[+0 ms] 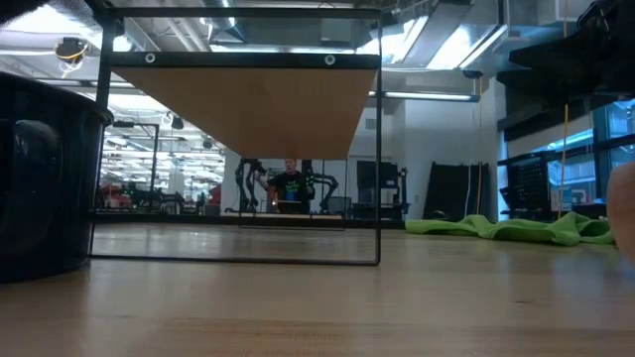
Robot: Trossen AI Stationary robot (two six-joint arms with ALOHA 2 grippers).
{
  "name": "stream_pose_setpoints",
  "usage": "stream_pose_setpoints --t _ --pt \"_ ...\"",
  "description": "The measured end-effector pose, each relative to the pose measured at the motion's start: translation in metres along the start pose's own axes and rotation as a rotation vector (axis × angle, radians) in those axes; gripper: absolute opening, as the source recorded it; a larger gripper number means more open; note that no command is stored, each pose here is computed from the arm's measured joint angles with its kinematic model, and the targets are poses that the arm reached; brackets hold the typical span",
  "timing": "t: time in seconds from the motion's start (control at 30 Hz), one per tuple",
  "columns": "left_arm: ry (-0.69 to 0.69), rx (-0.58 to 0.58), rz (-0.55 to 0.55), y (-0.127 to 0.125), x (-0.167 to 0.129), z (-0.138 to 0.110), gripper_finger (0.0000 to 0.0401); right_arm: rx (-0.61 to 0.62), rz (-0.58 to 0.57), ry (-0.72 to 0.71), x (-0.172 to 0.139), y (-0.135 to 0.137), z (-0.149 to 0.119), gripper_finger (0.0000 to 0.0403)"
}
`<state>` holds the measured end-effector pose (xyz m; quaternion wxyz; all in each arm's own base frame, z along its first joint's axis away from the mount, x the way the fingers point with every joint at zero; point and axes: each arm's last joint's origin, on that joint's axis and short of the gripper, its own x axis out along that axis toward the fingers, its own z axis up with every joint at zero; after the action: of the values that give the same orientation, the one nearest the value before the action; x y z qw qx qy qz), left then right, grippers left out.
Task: Stack small to large cups/mugs on shelf
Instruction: Put the orange mug on the shelf
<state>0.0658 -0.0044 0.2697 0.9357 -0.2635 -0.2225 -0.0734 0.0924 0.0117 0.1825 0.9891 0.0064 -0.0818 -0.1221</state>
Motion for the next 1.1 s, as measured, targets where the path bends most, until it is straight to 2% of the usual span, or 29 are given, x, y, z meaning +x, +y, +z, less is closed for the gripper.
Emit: stream_pose_setpoints --t 0.1,0.2,0.27,0.37,0.5,0.67,0.83,0.97,1.1 --pt "0.347 0.063 0.180 -0.010 0.006 0.016 0.0047 0.000 0.000 0.000 0.000 0.000 0.000 0.0263" --pt "0.586 0.141 0.229 -0.022 0.012 0.035 0.0047 0.000 0.000 0.000 0.000 0.000 0.000 0.0263" --pt "0.738 0.149 0.272 -0.026 0.015 0.041 0.0047 0.000 0.000 0.000 0.000 0.000 0.000 0.0263" --pt "1.013 0.126 0.381 -0.020 0.016 0.027 0.0047 0.000 0.000 0.000 0.000 0.000 0.000 0.0263" --pt "1.239 0.075 0.387 -0.015 0.021 0.008 0.0047 0.000 0.000 0.000 0.000 0.000 0.000 0.0263" --pt "1.344 0.128 0.313 -0.018 0.035 -0.009 0.0047 0.000 0.000 0.000 0.000 0.000 0.000 0.0263" --pt "1.431 0.192 0.200 -0.032 0.047 -0.029 0.0047 0.000 0.000 0.000 0.000 0.000 0.000 0.0263" --pt "1.437 0.301 0.201 -0.053 0.056 -0.030 0.0047 0.000 0.000 0.000 0.000 0.000 0.000 0.0263" --pt "1.476 0.309 0.240 -0.074 0.058 -0.033 0.0047 0.000 0.000 0.000 0.000 0.000 0.000 0.0263"
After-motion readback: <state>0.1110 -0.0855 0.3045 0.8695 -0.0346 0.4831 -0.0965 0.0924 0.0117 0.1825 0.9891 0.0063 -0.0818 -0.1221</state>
